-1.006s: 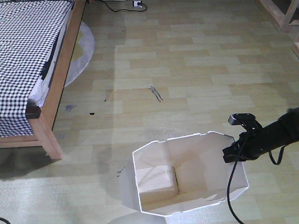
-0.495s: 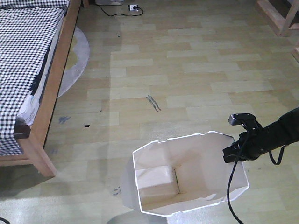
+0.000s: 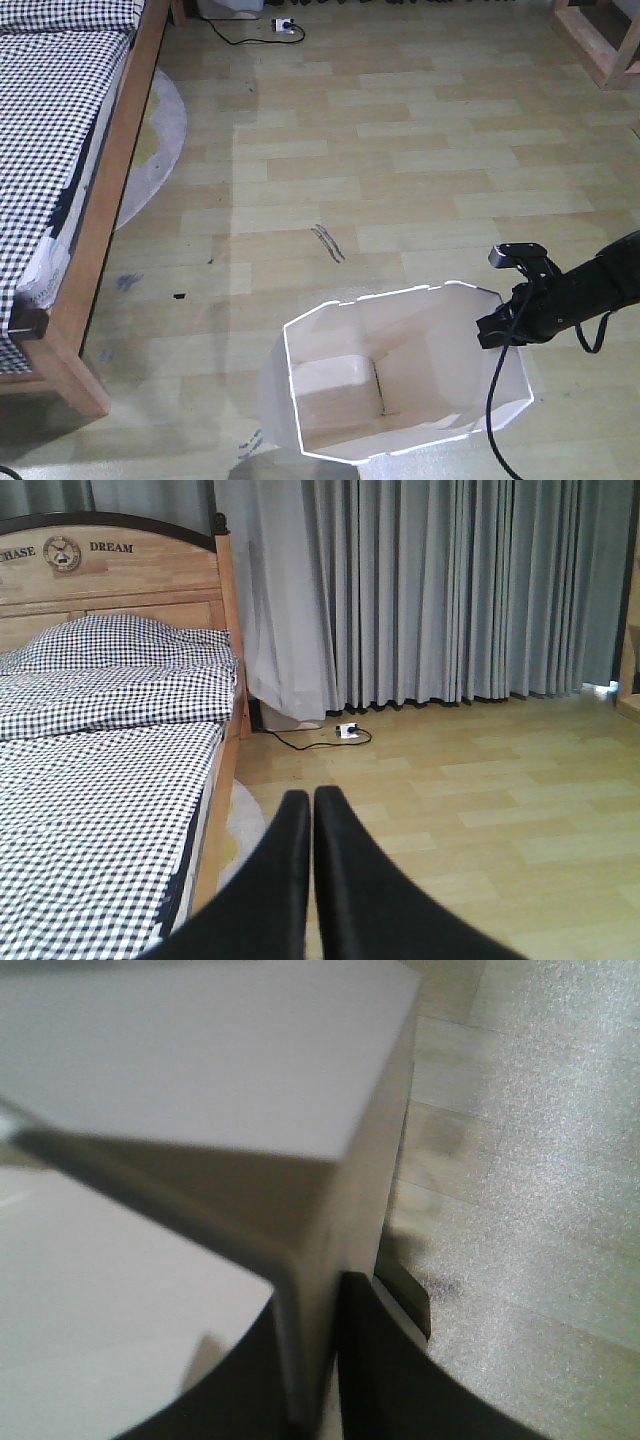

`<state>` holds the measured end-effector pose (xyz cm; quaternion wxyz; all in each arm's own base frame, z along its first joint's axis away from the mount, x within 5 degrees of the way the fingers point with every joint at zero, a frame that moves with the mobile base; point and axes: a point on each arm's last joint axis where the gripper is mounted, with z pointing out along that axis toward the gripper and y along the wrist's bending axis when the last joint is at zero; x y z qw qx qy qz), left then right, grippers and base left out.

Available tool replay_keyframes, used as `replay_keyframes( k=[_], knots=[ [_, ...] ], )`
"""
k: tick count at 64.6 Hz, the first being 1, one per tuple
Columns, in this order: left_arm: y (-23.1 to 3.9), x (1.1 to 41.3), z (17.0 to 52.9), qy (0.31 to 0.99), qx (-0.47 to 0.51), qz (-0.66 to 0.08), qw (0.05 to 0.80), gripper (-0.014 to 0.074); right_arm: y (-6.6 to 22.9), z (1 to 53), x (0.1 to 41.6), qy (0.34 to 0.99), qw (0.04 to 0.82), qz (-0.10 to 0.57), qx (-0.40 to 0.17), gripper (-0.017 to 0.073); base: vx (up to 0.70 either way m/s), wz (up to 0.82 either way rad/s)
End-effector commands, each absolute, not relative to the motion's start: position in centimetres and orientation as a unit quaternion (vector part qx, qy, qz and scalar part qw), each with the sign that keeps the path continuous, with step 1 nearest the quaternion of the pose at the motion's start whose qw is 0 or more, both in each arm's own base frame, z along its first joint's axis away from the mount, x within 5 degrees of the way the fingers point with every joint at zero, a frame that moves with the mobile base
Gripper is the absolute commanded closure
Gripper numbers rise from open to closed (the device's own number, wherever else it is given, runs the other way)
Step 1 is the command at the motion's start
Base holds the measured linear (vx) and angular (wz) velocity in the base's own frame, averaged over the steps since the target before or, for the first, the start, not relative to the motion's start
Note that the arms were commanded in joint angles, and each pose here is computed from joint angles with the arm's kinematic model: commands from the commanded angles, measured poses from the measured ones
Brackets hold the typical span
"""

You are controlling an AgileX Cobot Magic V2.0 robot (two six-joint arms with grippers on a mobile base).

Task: Move trash bin to bedside with robot
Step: 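Carry the bin with the right gripper as the base drives toward the bed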

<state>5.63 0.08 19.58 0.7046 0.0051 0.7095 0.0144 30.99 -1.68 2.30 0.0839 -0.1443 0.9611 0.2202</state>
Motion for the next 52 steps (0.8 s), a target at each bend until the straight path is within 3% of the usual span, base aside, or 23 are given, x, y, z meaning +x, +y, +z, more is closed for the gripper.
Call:
replay_keyframes(
  k=[1, 52],
  knots=[
    [0.03, 5.60, 19.90, 0.684, 0.000, 0.003, 0.729, 0.0600, -0.47, 5.45, 31.53, 0.939, 0.107, 0.299, -0.134, 0.0564, 0.20, 0.00],
    [0.03, 5.60, 19.90, 0.684, 0.000, 0.003, 0.729, 0.0600, -0.47, 5.45, 31.53, 0.939, 0.107, 0.299, -0.134, 0.0564, 0.20, 0.04]
  ],
)
